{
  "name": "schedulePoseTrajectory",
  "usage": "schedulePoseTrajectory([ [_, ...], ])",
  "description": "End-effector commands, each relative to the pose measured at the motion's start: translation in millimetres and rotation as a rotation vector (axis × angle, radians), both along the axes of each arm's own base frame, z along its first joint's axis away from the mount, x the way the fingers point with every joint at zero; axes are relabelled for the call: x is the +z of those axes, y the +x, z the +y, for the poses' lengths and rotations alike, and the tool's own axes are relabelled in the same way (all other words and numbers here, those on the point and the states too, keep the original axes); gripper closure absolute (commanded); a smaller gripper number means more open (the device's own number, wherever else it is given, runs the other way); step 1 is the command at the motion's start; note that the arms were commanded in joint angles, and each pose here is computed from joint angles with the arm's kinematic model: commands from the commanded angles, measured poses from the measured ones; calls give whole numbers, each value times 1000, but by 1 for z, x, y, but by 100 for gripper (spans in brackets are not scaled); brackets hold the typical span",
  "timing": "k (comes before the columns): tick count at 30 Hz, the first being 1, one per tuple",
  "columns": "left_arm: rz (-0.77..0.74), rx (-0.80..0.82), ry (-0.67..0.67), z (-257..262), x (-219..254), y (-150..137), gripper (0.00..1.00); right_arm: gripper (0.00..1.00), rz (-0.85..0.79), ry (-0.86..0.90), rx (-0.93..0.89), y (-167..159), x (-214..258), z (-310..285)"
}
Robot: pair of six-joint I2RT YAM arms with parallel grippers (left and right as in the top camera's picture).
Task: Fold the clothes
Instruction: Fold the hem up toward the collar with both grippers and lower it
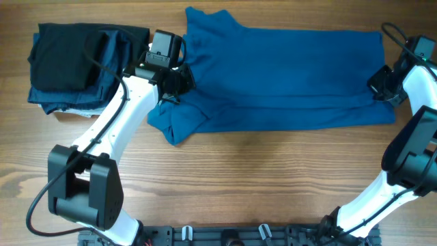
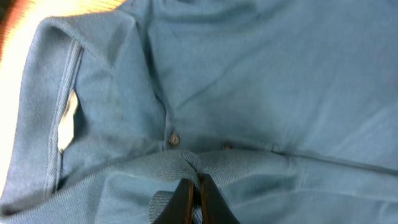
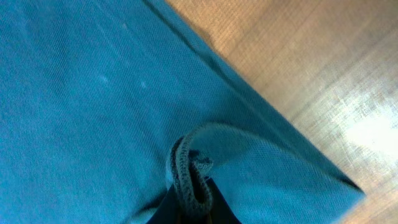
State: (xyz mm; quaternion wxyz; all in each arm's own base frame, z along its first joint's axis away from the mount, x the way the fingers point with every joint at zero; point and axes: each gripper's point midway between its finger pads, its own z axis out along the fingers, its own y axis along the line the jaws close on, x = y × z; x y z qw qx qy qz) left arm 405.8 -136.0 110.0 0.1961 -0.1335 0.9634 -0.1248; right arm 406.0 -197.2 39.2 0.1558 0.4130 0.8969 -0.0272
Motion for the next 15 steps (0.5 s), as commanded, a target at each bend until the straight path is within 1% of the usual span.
schedulePoseTrajectory([
  [1,-58,-38,50,4,4,13,94,91,-28,-39,28,13,-3,-7],
  [2,-73,-51,53,3,5,16,92,89,-44,-46,27,16,-2,-9],
  [3,-87,-63,56,3,7,18,87,82,-58,-53,26,20,0,-11],
  [4,-95,-67,56,2,8,20,78,69,-71,-59,27,23,1,-12],
  [6,-119,-69,55,2,15,24,52,53,-89,-71,35,27,4,-14],
  [7,-136,-81,59,1,21,27,42,44,-97,-86,60,30,7,-15],
  [8,-158,-84,64,1,31,31,28,33,-104,-96,82,33,11,-16],
  [10,-193,-72,72,3,49,36,20,24,-118,-112,147,38,19,-15],
  [12,-222,-66,70,3,72,38,17,23,-123,-115,226,39,33,-10],
  [13,-227,-58,64,4,85,35,14,23,-117,-111,245,36,40,-7],
  [15,-217,-52,62,7,98,27,13,23,-101,-101,250,27,52,-2],
])
